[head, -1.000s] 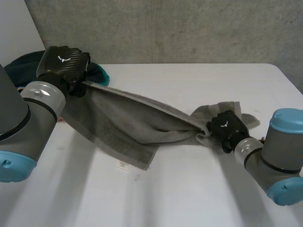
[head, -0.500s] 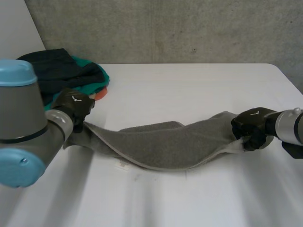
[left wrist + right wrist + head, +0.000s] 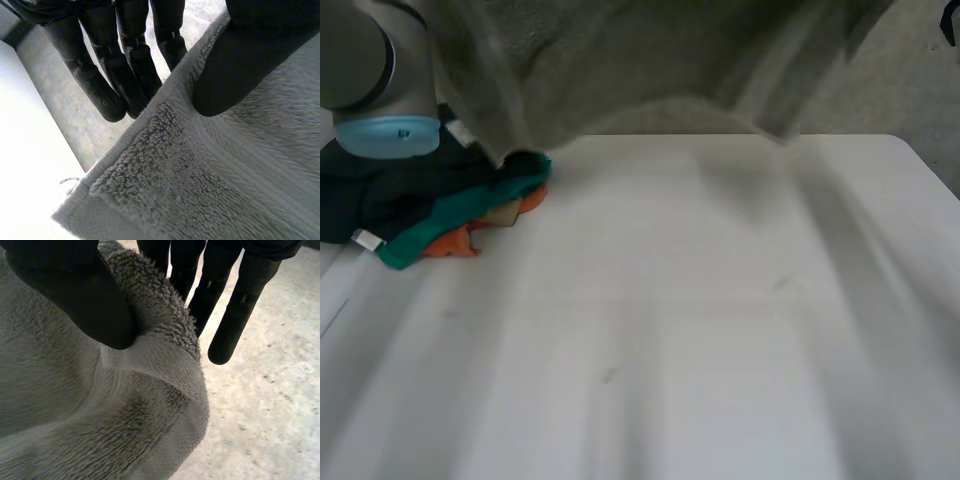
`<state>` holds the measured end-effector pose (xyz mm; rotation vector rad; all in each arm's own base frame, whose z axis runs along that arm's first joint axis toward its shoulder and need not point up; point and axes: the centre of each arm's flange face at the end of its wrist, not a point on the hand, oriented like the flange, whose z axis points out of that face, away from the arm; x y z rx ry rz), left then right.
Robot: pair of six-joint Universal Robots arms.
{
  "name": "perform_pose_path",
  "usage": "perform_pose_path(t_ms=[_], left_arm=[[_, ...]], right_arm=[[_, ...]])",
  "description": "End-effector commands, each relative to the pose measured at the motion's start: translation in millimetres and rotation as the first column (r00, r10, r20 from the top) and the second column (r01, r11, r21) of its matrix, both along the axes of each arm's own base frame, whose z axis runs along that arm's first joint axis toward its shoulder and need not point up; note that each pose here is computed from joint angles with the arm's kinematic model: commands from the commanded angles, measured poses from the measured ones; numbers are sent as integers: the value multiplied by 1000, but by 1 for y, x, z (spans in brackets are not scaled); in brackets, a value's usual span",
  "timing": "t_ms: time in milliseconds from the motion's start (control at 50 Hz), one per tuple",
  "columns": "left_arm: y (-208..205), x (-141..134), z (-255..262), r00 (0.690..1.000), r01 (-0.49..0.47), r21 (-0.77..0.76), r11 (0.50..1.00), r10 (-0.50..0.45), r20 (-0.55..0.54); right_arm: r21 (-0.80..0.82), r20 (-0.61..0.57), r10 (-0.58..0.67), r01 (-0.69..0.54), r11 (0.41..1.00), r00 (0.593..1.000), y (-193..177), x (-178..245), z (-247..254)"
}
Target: Fold the laundry.
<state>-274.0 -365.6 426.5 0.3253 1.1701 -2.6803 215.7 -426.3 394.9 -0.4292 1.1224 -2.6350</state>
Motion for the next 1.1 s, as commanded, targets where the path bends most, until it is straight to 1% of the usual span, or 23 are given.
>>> perform_pose_path(t_ms=[20, 100, 180, 200, 240, 300, 400, 460, 480, 540, 560, 620, 640, 720, 780, 840, 900, 920, 980, 1000, 1060, 1080, 1100], left_arm=[[-1, 10, -71, 998, -3, 227, 974, -12, 62], [7, 11, -123, 993, 5, 370, 929, -48, 106], [29, 10, -185, 977, 15, 538, 843, -126, 170], [34, 10, -196, 974, 14, 566, 824, -140, 179], [43, 11, -211, 968, 4, 610, 792, -157, 197], [59, 18, -235, 953, -34, 691, 722, -186, 241], [97, 35, -254, 902, -153, 814, 560, -257, 346], [113, 44, -253, 874, -210, 846, 491, -293, 387], [124, 50, -252, 852, -250, 864, 438, -324, 411], [141, 56, -252, 816, -301, 881, 364, -380, 436], [149, 58, -252, 794, -326, 889, 320, -418, 442], [157, 60, -250, 768, -356, 891, 280, -456, 450], [159, 59, -248, 755, -364, 891, 272, -473, 453], [151, 48, -242, 746, -347, 877, 331, -469, 472], [134, 39, -242, 754, -345, 859, 378, -434, 494], [117, 32, -240, 768, -335, 841, 425, -394, 505], [89, 18, -235, 785, -306, 798, 519, -336, 520], [74, 10, -229, 796, -285, 767, 575, -304, 524], [49, -1, -210, 813, -253, 694, 674, -240, 530], [33, -8, -186, 834, -223, 621, 751, -183, 521], [14, -13, -135, 882, -182, 476, 861, -70, 465], [5, -12, -98, 919, -160, 369, 916, 2, 394], [3, -10, -80, 934, -153, 320, 935, 31, 356]], right_arm=[[276, -107, 65, -34, 961, 992, -2, 0, -59], [468, -184, 113, -14, 884, 976, 5, -4, -106], [601, -268, 193, 7, 800, 944, 20, -5, -149], [649, -312, 235, 26, 760, 921, 30, -6, -167], [682, -348, 263, 50, 730, 900, 38, -7, -181], [728, -434, 321, 117, 676, 842, 57, -12, -203], [769, -544, 407, 242, 591, 734, 85, -27, -207], [784, -577, 441, 314, 536, 687, 98, -37, -201], [785, -600, 465, 367, 499, 651, 106, -43, -197], [781, -623, 510, 446, 436, 593, 117, -53, -194], [777, -628, 545, 488, 398, 556, 123, -58, -193], [769, -627, 588, 523, 367, 510, 131, -61, -192], [769, -630, 583, 519, 373, 513, 130, -61, -191], [776, -630, 535, 486, 402, 563, 120, -56, -194], [781, -623, 489, 455, 428, 610, 109, -53, -199], [773, -626, 456, 428, 468, 633, 100, -48, -204], [742, -643, 396, 406, 534, 656, 82, -43, -208], [707, -661, 346, 399, 584, 666, 70, -41, -206], [631, -679, 248, 377, 678, 691, 50, -35, -192], [571, -679, 175, 363, 736, 712, 38, -32, -179], [450, -646, 47, 331, 830, 762, 18, -27, -150], [358, -597, -37, 307, 882, 802, 7, -25, -126], [298, -558, -84, 294, 908, 826, 2, -24, -110]])
